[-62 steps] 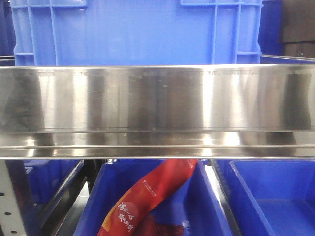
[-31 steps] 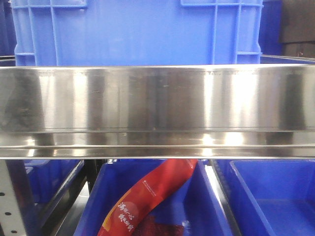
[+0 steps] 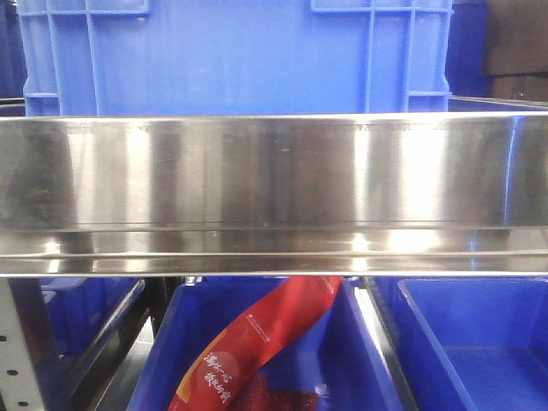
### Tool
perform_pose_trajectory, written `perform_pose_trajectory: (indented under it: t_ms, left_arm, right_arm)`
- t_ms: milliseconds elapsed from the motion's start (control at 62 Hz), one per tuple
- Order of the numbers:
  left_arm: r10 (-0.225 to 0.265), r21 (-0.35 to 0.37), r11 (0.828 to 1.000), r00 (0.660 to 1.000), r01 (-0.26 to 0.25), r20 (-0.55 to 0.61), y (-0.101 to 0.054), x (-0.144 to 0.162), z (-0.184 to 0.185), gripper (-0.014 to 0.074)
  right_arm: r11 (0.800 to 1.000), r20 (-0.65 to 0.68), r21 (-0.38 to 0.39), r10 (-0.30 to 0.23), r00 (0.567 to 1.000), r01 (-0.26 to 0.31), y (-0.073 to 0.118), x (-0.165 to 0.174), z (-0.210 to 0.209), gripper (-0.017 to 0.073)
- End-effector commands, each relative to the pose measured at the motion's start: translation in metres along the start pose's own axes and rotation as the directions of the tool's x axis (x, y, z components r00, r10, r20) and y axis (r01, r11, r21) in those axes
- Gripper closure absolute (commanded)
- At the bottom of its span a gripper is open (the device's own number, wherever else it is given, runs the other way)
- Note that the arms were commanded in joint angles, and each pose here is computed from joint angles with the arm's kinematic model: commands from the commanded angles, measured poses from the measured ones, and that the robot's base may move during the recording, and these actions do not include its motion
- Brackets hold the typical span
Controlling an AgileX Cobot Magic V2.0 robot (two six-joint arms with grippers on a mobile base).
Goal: Grab block from conveyor and place in blue bin
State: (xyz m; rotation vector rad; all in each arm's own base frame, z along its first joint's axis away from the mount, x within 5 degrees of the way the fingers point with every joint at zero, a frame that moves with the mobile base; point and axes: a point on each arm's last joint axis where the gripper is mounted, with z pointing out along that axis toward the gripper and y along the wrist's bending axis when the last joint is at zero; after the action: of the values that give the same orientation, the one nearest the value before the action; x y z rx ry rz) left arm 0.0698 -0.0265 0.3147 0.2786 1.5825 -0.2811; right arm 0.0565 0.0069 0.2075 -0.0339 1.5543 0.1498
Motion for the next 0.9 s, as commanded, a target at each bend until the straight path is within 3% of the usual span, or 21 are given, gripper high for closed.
perform_pose_trajectory:
  t_ms: [0,193,887]
  left_arm:
    - [-0.011,-0.004,1.0,1.0,0.011,0.026,0.0003,-0.0019,-0.0012,0.0705]
    - [-0.011,-0.004,1.0,1.0,0.011,0.026,0.0003,-0.0019,-0.0012,0.0705]
    - [-0.011,-0.004,1.0,1.0,0.011,0.026,0.0003,-0.0019,-0.0012,0.0705]
  right_arm:
    - [0.999,0.034,0.03,-0.043,0.998,0.042,-0.0018,-0.0026,-0.0005,0.0721]
    - [0.996,0.056,0.076,-0.049,0.997,0.045,-0.0043,-0.0047,-0.0007,0.0721]
    - [0.996,0.057,0.075,-0.05,0.997,0.046,-0.0042,-0.0047,-0.0007,0.0721]
